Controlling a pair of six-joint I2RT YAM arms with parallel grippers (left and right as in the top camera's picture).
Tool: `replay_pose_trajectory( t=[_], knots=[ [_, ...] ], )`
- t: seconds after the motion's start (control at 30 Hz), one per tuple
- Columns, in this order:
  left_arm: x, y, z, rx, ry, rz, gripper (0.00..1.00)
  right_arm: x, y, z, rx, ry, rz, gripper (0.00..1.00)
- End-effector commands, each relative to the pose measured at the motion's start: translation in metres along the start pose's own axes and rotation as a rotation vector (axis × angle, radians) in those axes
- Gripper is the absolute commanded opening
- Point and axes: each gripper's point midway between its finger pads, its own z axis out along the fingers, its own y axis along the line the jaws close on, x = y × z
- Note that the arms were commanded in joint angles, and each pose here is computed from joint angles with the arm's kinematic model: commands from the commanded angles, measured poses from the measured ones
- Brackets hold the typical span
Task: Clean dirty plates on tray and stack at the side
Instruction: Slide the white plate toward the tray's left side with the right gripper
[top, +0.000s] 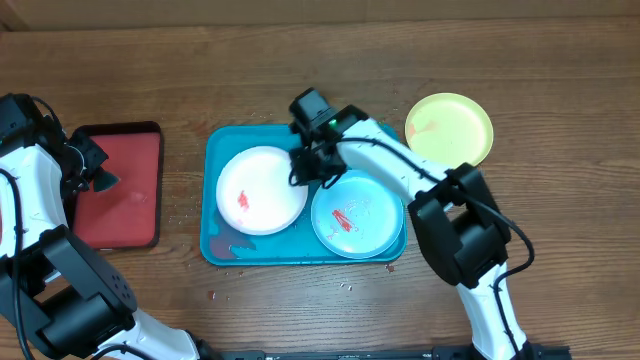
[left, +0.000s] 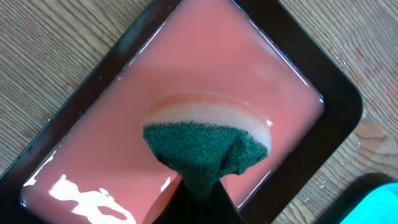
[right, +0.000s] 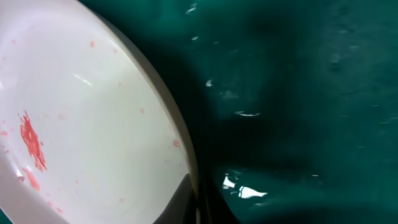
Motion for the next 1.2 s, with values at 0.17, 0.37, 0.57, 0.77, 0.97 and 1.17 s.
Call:
replay_pose_trajectory(
  t=[0.17, 0.37, 0.57, 0.77, 0.97, 1.17],
  knots=[
    [0.003, -0.003, 0.001, 0.007, 0.009, 0.026, 0.04, 0.009, 0.009, -0.004, 0.016, 0.033, -0.005, 0.04],
    [0.006, -0.003, 0.001, 0.007, 0.022, 0.025, 0.04, 0.023, 0.005, 0.019, 0.018, 0.043, 0.052, 0.04],
    [0.016, -0.001, 0.0, -0.002, 0.06, 0.023, 0.04, 0.017, 0.004, 0.024, 0.015, 0.006, 0.05, 0.04],
    [0.008, -0.013, -0.026, 0.06, 0.009, 0.044, 0.04, 0.004, -0.005, 0.023, 0.073, -0.057, 0.065, 0.04],
    [-0.001, -0.007, -0.037, 0.019, -0.047, 0.082, 0.04, 0.0, -0.004, 0.023, 0.069, -0.075, 0.061, 0.04],
    [0.017, -0.01, -0.026, 0.047, 0.047, 0.075, 0.04, 0.0, -0.004, 0.023, 0.069, -0.073, 0.062, 0.04]
  ],
)
